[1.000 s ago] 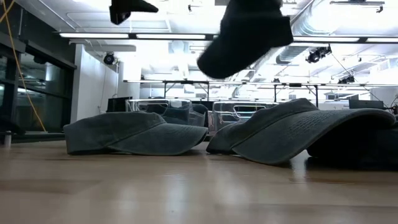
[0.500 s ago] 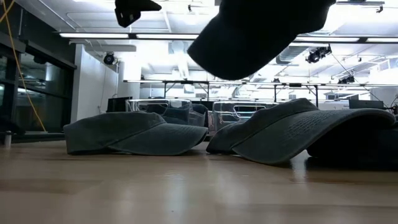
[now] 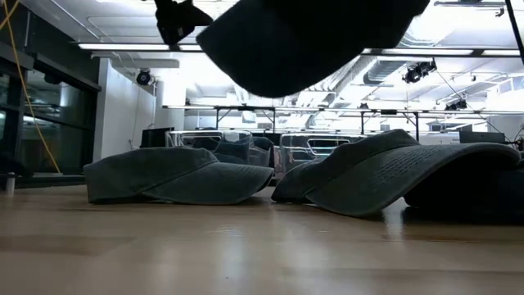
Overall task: Pick & Place hat
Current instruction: Put the left blue cap into the left transparent bin
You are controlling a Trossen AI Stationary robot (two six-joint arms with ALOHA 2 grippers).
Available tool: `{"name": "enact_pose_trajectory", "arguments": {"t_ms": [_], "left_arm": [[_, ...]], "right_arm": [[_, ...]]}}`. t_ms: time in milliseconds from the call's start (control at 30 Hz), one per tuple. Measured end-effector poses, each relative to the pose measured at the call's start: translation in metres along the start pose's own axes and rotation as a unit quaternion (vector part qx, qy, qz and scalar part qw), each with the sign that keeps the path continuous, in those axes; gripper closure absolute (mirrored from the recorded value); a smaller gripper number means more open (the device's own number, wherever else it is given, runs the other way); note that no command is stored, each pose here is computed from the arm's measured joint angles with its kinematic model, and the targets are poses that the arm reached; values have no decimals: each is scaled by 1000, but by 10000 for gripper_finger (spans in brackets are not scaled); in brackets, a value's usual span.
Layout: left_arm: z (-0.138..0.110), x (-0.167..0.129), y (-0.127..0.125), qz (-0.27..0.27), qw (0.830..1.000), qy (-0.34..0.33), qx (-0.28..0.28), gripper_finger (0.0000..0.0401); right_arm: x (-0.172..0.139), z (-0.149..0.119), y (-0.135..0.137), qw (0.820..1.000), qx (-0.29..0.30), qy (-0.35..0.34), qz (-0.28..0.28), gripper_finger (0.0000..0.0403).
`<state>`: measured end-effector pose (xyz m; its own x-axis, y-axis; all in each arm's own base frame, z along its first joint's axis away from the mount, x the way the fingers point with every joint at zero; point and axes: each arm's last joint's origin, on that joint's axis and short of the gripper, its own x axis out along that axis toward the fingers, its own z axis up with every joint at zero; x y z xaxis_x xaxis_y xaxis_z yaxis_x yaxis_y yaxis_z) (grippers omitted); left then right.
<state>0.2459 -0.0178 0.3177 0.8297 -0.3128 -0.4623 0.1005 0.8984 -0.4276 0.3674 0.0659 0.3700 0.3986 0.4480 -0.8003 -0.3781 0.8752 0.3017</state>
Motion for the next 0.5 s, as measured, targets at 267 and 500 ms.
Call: {"name": "enact_pose_trajectory", "arguments": {"t_ms": [267, 500], "left_arm": [[-4, 24, 9, 11, 999, 25, 41, 119], [-1, 41, 14, 6, 998, 11, 69, 119]], "right_arm": [[3, 0, 6, 1000, 2, 4, 1, 403], [5, 1, 12, 1000, -1, 3, 3, 403]]}}
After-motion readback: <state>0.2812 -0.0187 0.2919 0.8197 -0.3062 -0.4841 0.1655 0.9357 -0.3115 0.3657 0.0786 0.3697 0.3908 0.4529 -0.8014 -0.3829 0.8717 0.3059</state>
